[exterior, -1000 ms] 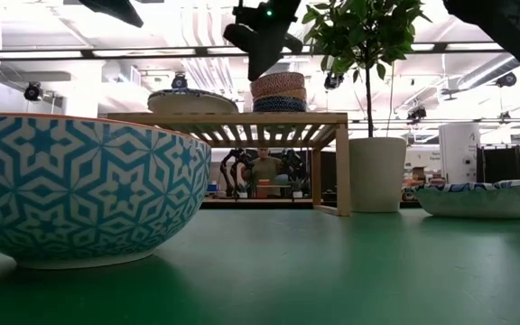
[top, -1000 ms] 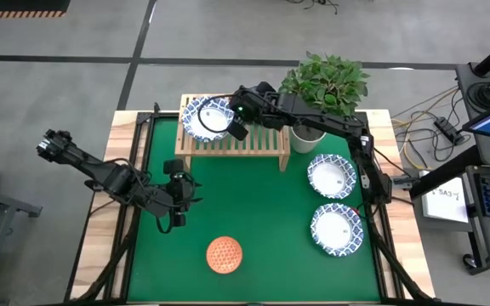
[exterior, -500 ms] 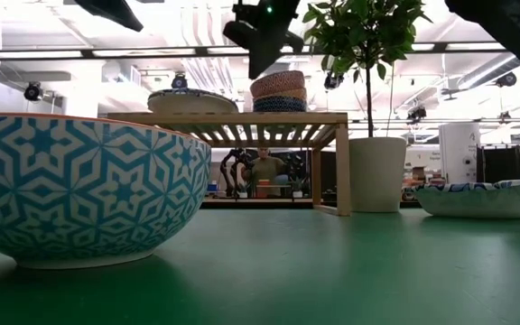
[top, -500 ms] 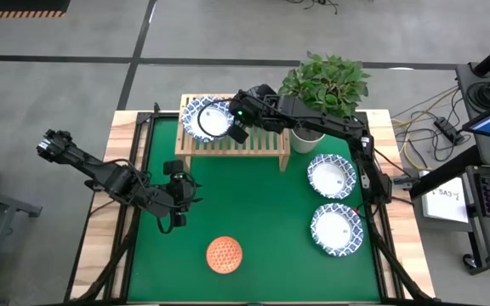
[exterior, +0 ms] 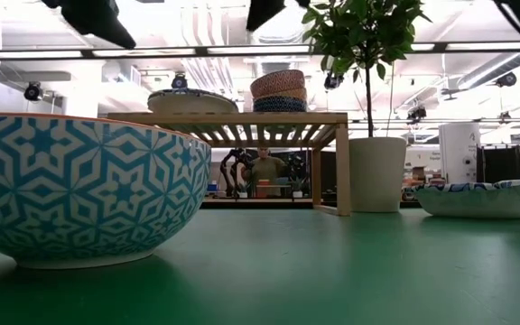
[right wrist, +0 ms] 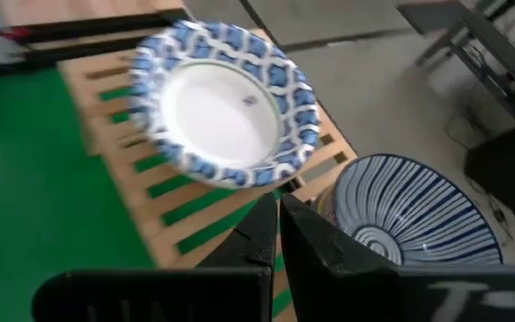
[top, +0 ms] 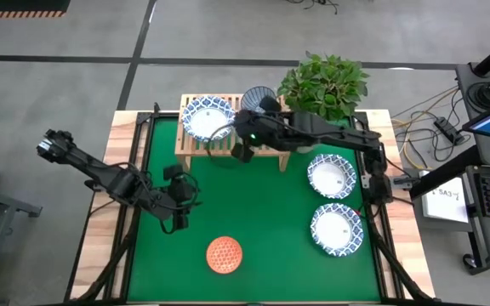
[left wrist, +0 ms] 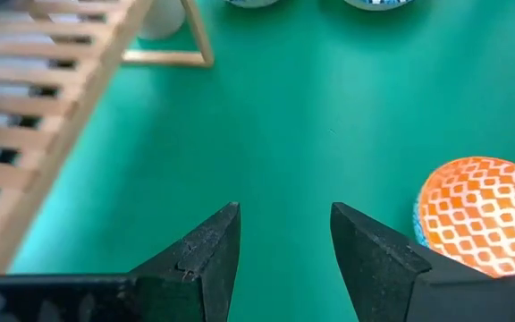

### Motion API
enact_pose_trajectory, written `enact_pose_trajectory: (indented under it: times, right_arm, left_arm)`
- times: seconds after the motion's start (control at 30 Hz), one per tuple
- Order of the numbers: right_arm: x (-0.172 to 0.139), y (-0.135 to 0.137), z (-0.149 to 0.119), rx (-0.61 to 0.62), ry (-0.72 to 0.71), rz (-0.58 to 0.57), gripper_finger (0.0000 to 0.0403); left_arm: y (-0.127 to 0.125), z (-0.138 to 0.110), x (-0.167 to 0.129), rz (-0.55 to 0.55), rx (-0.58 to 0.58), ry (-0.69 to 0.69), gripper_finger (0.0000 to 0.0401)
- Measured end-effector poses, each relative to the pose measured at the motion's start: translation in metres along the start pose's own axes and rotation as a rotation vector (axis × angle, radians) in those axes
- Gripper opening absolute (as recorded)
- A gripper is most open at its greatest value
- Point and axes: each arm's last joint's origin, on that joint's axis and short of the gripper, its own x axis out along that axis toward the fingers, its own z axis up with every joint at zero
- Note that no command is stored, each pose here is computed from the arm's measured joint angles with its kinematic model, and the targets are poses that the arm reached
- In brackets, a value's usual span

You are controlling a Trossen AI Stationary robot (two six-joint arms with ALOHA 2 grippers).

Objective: Place and stack bowls onto a shelf
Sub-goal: Stack the big white bowl on the big white bowl on the shelf

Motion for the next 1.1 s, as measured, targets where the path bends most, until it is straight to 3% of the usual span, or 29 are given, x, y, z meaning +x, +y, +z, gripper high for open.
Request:
enact_pose_trajectory:
  times: [0.23,0.47,0.63,0.87,1.1]
  right_arm:
    - [-0.052,0.033,-0.014,-0.064,0.016,0.102,0.0009]
    - [-0.088,0.075,-0.039,-0.122,0.073,0.185,0.0009]
    - [-0.109,0.100,-0.059,-0.171,0.111,0.226,0.0009]
    - [-0.117,0.116,-0.082,-0.178,0.160,0.197,0.0009]
    - [-0.108,0.111,-0.108,-0.134,0.236,0.143,0.0009]
  left_arm:
    - [-0.009,-0.007,0.002,-0.084,-0.052,0.010,0.0158]
    - [-0.023,-0.017,0.006,-0.213,-0.077,0.002,0.0158]
    - [-0.027,-0.020,0.007,-0.240,-0.102,-0.003,0.0158]
    - [-0.028,-0.021,0.008,-0.242,-0.125,-0.005,0.0158]
    - [-0.029,-0.020,0.008,-0.247,-0.132,-0.017,0.0158]
